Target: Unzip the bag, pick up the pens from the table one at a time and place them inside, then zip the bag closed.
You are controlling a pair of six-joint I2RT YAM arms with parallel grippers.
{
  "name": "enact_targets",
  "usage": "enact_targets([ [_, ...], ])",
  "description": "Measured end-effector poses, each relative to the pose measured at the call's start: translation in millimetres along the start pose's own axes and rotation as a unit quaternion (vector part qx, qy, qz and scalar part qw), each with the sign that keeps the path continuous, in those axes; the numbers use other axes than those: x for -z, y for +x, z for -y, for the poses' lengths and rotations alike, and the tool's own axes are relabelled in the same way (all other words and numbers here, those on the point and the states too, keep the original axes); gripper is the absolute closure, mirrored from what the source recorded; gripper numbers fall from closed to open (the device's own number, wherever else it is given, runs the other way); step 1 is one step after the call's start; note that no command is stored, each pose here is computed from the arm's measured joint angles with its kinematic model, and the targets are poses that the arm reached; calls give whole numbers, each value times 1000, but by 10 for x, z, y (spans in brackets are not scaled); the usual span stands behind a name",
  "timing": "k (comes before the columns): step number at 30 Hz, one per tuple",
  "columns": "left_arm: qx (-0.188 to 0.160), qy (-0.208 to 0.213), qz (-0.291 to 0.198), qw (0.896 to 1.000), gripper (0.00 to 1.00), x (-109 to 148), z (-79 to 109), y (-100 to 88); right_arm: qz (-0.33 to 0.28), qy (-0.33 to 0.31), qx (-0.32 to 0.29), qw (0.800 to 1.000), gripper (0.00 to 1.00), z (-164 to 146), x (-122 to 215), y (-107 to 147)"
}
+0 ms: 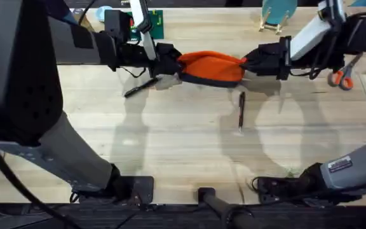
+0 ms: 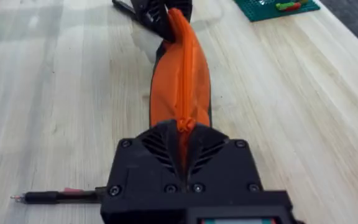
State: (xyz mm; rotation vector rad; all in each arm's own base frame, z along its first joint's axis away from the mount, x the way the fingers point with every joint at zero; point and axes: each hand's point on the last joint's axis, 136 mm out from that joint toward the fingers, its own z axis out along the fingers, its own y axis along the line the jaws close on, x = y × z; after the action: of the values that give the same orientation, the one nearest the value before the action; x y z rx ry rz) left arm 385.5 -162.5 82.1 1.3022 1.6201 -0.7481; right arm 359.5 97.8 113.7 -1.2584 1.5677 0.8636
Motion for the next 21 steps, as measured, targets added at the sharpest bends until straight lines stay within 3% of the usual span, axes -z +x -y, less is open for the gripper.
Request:
enact_targets([
  [9,-5,20,12,1000,956,-74,95,-77,64,21,-11,998,970,75,215,-147],
  [21,-9,36,28,999,956,-106,164,-152,89,38,-17,995,969,128,365,-182],
])
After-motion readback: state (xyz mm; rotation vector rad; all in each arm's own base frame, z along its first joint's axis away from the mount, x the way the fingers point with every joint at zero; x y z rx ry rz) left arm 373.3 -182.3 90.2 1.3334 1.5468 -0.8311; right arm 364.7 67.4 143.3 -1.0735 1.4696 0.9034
